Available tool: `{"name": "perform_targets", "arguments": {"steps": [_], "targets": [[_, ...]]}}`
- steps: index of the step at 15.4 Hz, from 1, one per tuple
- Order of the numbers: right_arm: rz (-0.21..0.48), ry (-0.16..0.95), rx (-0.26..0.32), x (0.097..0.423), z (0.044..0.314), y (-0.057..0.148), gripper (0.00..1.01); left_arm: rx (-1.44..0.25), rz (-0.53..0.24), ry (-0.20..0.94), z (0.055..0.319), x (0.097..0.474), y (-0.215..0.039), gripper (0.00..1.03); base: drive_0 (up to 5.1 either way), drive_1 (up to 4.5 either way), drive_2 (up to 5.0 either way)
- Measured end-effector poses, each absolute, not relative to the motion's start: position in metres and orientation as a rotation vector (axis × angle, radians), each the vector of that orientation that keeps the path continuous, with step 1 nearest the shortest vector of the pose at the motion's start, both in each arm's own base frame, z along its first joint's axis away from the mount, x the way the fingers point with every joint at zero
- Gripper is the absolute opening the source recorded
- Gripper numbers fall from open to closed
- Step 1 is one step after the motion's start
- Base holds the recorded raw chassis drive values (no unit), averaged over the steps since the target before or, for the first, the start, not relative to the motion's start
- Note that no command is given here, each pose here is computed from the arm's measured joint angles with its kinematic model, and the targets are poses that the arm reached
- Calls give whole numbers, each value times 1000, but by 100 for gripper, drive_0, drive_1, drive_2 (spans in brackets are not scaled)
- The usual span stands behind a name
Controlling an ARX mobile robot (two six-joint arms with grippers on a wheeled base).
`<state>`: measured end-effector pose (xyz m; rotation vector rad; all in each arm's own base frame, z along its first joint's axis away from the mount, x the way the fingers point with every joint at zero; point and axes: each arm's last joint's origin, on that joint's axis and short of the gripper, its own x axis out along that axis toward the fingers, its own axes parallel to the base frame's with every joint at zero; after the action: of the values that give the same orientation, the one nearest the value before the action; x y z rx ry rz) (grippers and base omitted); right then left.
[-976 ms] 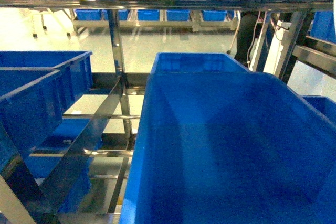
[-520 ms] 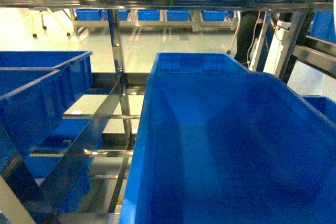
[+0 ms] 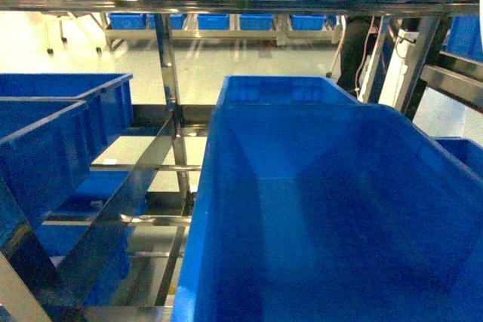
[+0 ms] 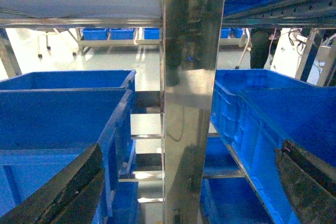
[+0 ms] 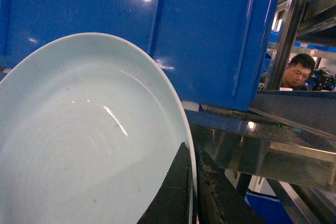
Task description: Place blue tray on left shelf second layer neatly
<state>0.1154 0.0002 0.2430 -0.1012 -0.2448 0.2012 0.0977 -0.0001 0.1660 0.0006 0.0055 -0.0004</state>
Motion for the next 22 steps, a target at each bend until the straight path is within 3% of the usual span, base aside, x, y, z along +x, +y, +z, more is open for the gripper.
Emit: {"name": "perform_targets", "arguments": {"steps": [18,20,22], "targets": [[241,-204,-132,135,231,6,2,1,0,6,166,98,0,98,0,0,0],[251,-155,-151,141,214,7,2,1,0,5,166,98,0,98,0,0,0],[268,-33,-165,152,185,8,2,1,0,6,166,98,0,98,0,0,0]]}}
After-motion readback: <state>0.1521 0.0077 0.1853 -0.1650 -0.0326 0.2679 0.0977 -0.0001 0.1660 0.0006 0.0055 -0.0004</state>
